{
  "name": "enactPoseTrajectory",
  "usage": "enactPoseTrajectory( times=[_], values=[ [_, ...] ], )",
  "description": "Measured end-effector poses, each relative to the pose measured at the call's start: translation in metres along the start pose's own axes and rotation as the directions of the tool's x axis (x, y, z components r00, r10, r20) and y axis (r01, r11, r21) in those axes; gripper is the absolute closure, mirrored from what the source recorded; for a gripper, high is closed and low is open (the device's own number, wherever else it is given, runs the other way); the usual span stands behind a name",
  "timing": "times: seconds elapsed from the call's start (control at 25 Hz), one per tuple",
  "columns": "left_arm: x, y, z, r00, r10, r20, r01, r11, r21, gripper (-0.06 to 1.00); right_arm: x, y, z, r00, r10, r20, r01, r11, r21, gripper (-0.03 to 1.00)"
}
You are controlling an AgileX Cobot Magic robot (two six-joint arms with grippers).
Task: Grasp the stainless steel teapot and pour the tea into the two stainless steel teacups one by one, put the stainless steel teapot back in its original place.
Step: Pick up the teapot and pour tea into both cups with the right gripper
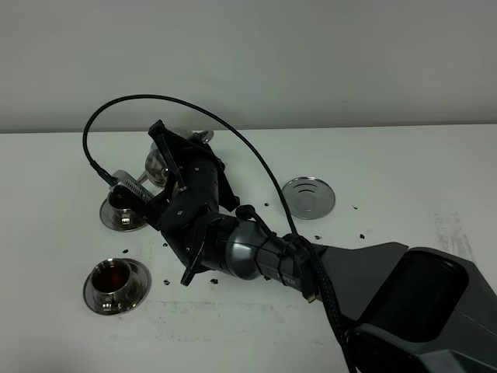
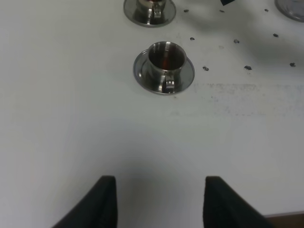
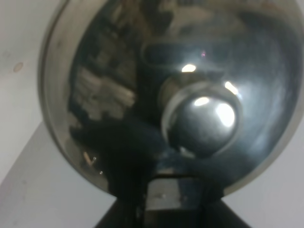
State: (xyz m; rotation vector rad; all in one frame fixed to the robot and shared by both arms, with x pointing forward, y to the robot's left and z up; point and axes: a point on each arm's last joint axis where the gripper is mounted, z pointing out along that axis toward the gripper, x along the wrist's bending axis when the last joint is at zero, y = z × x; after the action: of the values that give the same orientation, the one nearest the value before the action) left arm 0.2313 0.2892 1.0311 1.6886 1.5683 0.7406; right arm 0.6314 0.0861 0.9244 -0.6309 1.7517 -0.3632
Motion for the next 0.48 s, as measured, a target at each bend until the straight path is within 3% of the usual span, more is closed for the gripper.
enactPoseTrajectory(
  times=[0.48],
  values=[
    [0.0,0.0,0.0,1.0,0.0,0.0,0.0,1.0,0.0,0.54,0.0,-0.0001,0.0,1.0,-0.001,0.0,0.001,1.0,0.001,0.77]
  ],
)
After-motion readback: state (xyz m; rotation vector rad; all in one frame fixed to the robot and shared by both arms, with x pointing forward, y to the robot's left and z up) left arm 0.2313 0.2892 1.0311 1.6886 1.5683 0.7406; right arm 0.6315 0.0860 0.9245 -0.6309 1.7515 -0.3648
